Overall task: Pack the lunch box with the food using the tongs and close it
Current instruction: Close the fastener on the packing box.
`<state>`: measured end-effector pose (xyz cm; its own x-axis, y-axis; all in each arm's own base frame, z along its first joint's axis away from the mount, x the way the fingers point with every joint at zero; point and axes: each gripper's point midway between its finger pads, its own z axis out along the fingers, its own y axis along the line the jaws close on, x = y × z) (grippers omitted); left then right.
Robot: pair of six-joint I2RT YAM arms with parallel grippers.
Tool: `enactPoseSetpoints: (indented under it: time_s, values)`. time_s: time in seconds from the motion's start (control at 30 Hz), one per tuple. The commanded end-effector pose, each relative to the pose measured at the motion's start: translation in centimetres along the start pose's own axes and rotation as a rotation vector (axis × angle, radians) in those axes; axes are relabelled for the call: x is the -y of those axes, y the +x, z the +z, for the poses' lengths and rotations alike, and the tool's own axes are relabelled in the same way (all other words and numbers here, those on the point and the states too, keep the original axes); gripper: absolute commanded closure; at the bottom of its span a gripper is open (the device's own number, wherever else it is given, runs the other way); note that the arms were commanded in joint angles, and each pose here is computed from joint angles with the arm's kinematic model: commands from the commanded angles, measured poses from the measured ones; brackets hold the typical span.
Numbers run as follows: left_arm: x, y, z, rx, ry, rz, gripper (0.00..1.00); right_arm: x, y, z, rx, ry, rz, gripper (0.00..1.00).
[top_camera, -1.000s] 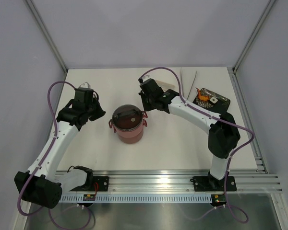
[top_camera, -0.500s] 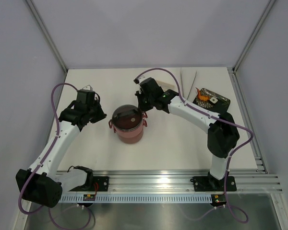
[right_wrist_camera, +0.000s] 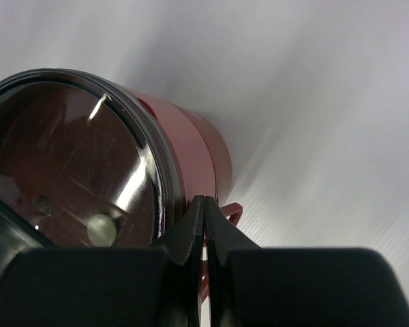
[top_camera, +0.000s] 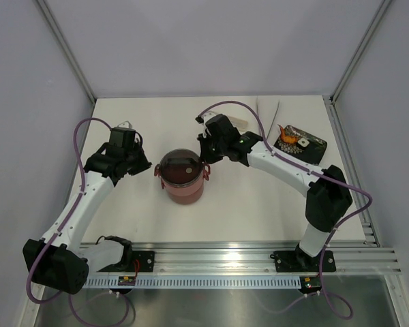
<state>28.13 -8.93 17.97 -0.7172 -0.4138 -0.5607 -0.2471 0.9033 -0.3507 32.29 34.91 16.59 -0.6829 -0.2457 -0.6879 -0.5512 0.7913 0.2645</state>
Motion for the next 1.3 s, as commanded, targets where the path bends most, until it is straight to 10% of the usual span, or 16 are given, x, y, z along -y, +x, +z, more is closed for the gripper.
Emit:
enactPoseSetpoints:
  time_s: [0.0, 0.4, 0.83, 1.27]
  values:
    - [0.5, -1.0, -0.2, 0.036, 0.013, 0.016, 1.0, -0.1, -1.4, -1.7, 0.063, 0.01, 0.01, 0.95]
    - [-0.1, -1.3, -0.9, 0.057, -0.016, 0.021, 1.0, 4.4, -0.8, -4.6, 0.116, 0.253, 0.098, 0.95]
    - [-0.5, -2.3, -2.1, 0.089, -0.043, 0.037, 1.0, -1.9, 5.6, -7.4, -0.008, 0.024, 0.091, 0.95]
    - [-0.5, -2.2, -2.1, 0.088, -0.046, 0.042, 1.0, -2.1, 2.9, -4.4, 0.05, 0.085, 0.104, 0.96]
